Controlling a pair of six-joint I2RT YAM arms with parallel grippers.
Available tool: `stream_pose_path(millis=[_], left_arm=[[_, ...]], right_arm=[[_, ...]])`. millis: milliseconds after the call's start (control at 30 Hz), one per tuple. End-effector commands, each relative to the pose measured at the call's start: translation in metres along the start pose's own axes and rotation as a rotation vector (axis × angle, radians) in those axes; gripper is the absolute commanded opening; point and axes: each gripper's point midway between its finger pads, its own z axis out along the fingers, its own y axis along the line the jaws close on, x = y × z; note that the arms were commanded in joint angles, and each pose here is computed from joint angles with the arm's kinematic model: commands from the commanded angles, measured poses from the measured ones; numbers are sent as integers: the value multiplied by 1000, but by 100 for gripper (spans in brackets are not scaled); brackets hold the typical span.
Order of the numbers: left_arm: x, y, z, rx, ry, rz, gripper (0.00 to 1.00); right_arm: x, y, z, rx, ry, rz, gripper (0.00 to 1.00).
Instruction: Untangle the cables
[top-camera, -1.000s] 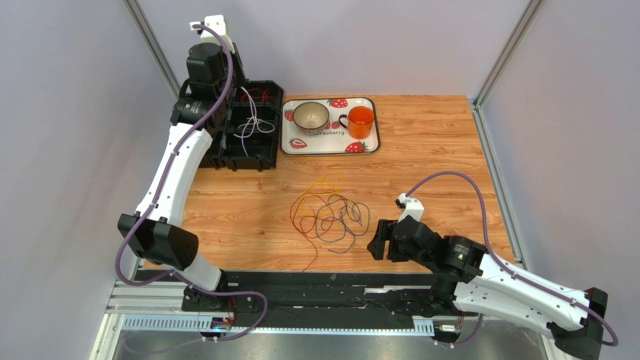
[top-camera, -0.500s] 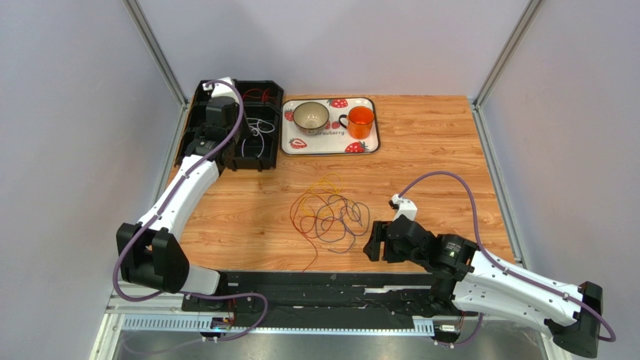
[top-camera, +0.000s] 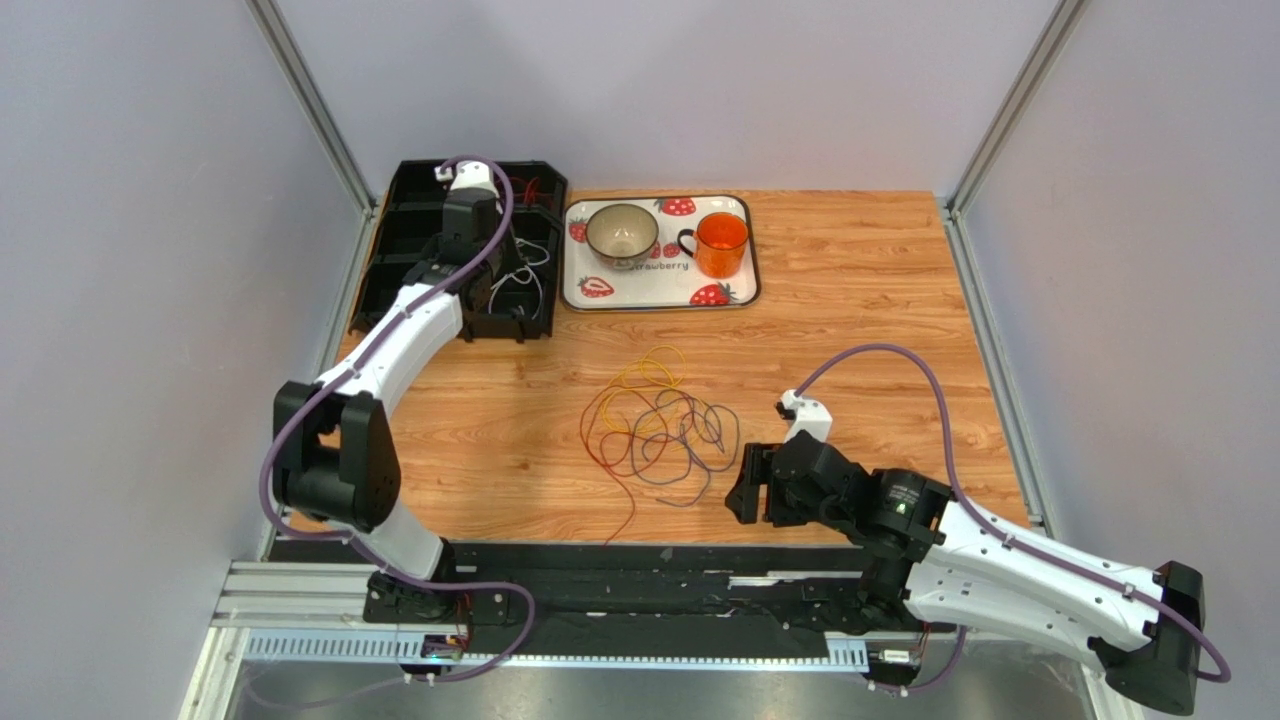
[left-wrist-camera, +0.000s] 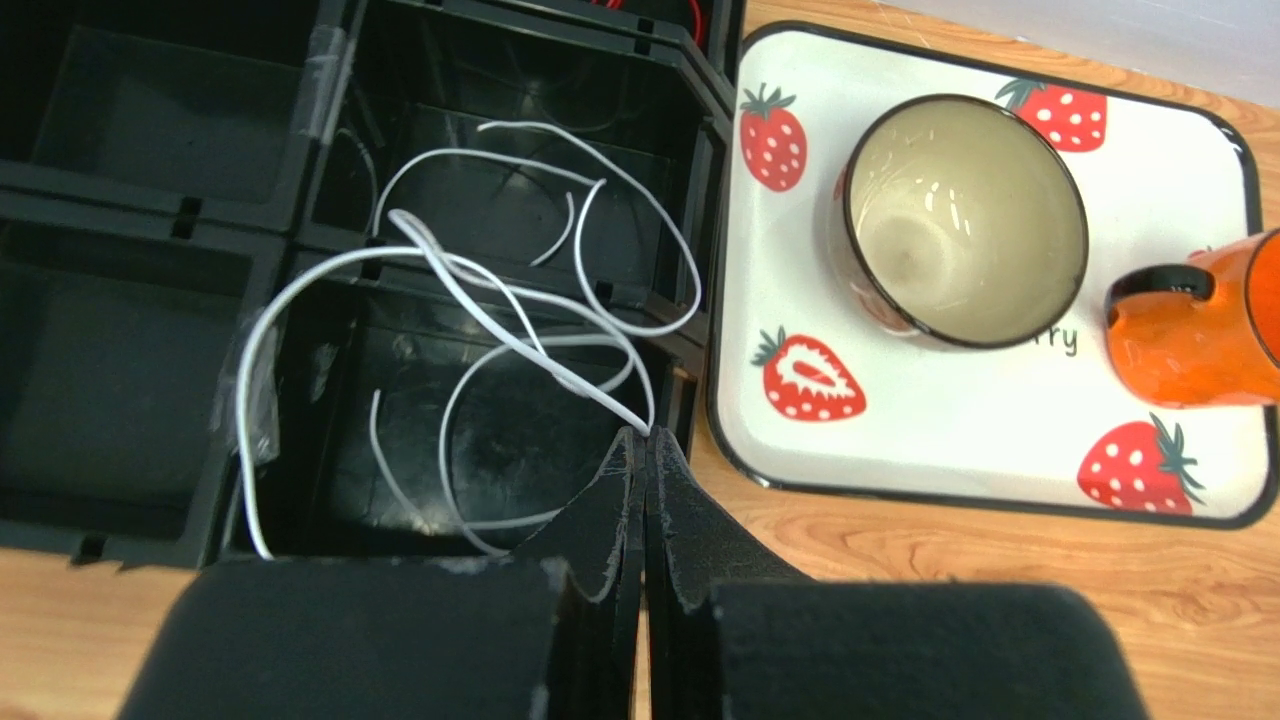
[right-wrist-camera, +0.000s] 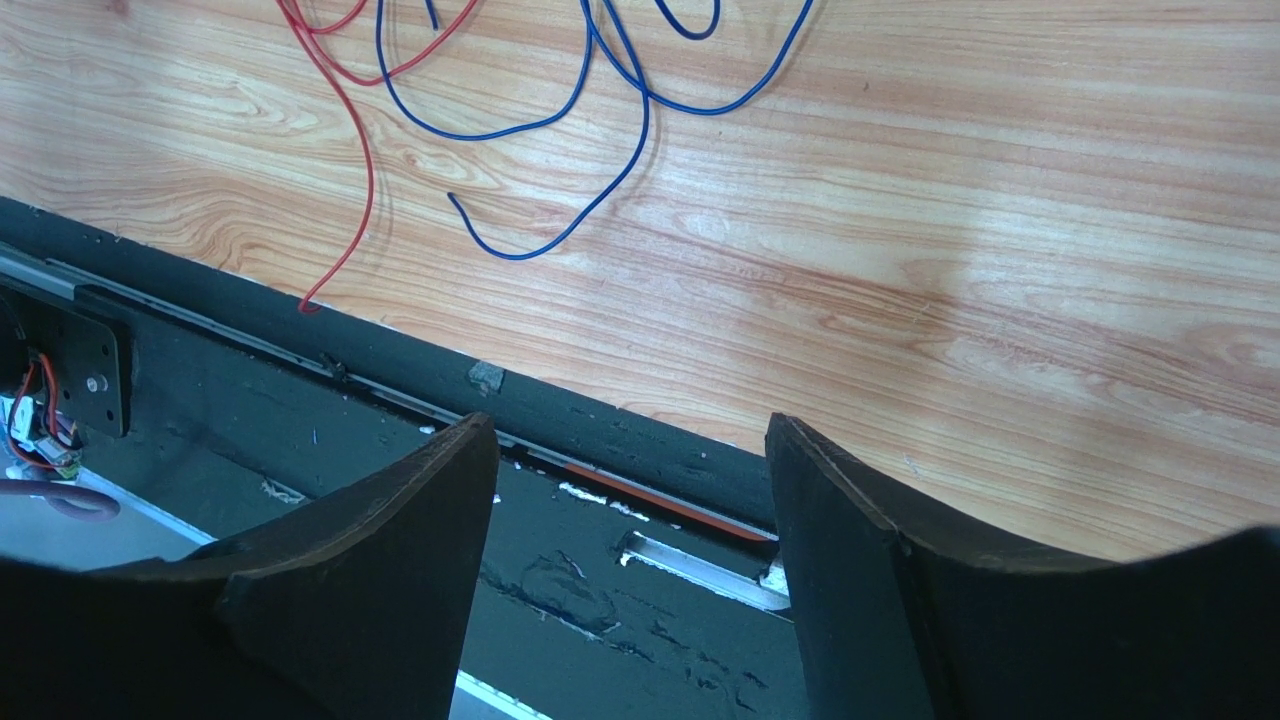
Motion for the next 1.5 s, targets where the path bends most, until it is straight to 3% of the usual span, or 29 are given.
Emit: stream_pose_path(millis=[0,333,767,833,933,1033,1300,1467], left_arm=[[-33,-14,15,37,-66,-8,0],[-3,-11,47,16,-5,12,0],[48,43,46,-153,142,-127,1],[44,38,46,-136,163,-126,8],[34,29,38,-97,147,-151,32],[21,27,23,-89,110,-186,45],[11,19,-32,-43,92,-202,45],[49,-9,-69,71,125,-128,41]], right_arm=[[-6,5,1,-17,-29,-1,70],[-6,3,3,4,-24,-16,70],[-2,-1,-1,-3,-16,2,70],[-2,-1,-3,-5,-19,8,70],[-2,-2,-6,-6,-22,18,70],[-3,-3,-9,-6,-25,24,70],[-11,-4,-12,20,-44,16,69],[-20,1,-11,39,-57,-1,70]])
